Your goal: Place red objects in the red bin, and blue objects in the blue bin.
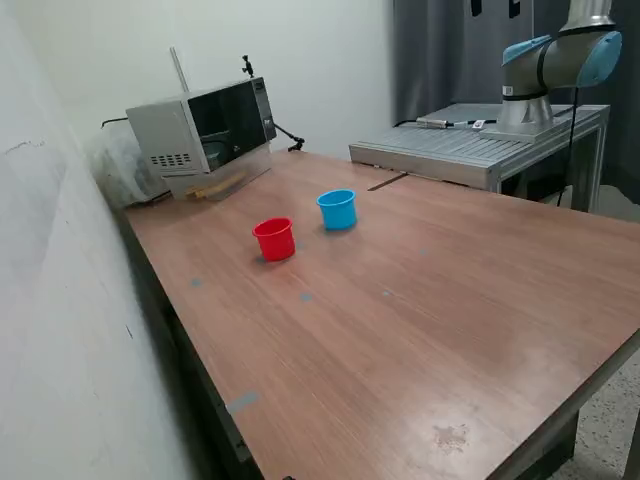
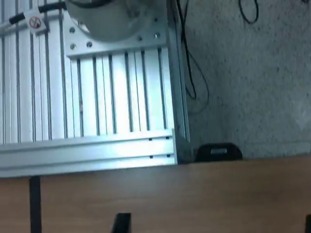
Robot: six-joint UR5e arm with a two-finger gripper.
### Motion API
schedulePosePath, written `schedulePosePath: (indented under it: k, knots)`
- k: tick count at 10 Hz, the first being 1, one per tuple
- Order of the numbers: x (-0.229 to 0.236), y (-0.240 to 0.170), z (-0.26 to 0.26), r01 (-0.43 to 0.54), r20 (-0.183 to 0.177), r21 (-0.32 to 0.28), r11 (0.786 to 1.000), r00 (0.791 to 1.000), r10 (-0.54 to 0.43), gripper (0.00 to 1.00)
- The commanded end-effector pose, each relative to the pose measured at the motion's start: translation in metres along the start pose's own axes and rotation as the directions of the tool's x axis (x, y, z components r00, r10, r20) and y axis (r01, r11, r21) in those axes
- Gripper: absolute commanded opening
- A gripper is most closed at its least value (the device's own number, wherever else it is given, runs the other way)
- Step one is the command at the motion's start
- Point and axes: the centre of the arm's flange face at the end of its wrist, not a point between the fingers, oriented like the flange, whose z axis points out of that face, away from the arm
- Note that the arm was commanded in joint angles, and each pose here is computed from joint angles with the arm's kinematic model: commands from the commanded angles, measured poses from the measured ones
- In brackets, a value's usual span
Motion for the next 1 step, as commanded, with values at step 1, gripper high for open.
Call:
schedulePosePath:
  k: [1]
  knots:
    - [0.0009,-0.0073,0.0053,0.012,0.011,0.034,0.999,1.0,-0.012,1.0]
